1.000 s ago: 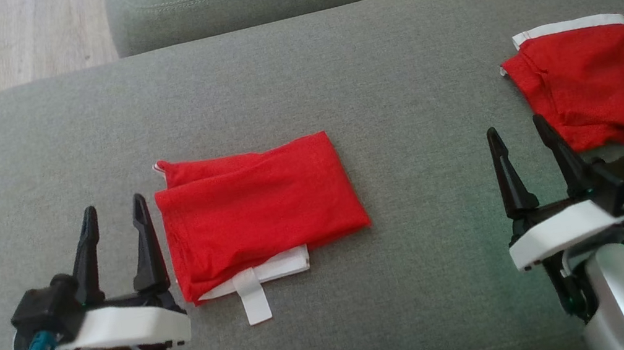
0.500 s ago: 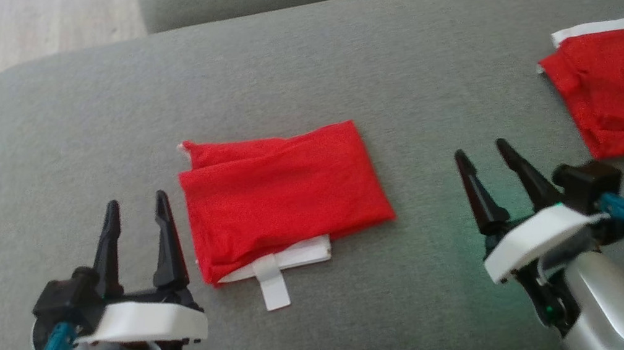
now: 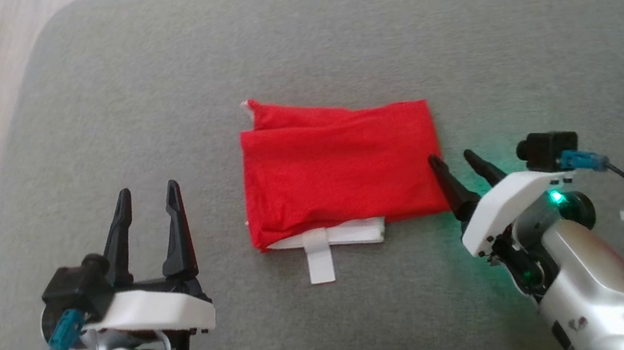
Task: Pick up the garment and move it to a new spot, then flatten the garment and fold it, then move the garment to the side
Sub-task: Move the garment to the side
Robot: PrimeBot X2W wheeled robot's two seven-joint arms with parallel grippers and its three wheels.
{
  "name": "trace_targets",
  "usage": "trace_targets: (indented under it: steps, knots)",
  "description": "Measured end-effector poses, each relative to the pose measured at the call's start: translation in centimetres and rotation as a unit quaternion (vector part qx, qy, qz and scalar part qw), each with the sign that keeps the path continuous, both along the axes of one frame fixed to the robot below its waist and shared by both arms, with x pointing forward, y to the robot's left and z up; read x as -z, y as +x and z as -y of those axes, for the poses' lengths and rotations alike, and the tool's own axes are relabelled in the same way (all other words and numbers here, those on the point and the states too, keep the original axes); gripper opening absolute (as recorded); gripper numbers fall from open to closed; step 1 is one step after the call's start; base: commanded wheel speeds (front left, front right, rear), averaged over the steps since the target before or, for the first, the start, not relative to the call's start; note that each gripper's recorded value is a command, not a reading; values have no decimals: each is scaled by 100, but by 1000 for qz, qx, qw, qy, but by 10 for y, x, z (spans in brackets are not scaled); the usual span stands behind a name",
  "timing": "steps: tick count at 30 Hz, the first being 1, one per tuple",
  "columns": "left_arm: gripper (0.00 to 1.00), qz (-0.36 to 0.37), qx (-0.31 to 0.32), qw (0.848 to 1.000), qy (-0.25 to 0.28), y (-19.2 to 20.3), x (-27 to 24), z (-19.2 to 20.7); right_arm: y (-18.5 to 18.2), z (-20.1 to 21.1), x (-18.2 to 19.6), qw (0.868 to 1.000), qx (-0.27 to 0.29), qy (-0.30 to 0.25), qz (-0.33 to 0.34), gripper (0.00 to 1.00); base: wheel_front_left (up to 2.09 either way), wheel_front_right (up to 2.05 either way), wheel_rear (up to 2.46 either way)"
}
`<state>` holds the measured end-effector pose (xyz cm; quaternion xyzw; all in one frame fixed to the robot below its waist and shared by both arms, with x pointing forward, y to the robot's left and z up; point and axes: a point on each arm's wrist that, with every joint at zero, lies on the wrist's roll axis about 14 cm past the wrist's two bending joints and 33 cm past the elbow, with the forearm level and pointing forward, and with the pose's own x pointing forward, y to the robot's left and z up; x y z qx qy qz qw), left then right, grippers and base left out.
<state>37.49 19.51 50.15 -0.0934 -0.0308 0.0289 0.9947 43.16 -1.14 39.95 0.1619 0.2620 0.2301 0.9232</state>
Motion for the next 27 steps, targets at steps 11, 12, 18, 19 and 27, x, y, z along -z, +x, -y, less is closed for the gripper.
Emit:
trace_targets:
  steps: [11, 12, 18, 19, 27]
  knots:
    - [100, -6, -18, 1000, -2, 3, 3, -12, 12, -26, 28, 997, -47, -30, -52, 100, 0, 0, 0]
    - [100, -6, -20, 1000, -3, 3, 2, -13, 13, -28, 29, 997, -51, -32, -54, 100, 0, 0, 0]
    - [100, -10, -28, 1000, -1, 3, 4, -17, 18, -31, 31, 996, -57, -39, -59, 0, 0, 0, 0]
    - [100, -10, -28, 1000, -1, 3, 4, -17, 18, -31, 31, 996, -57, -39, -59, 0, 0, 0, 0]
    - [100, 0, -18, 1000, -6, 11, 0, -11, 21, -7, 24, 997, -37, -73, -7, 0, 0, 0, 0]
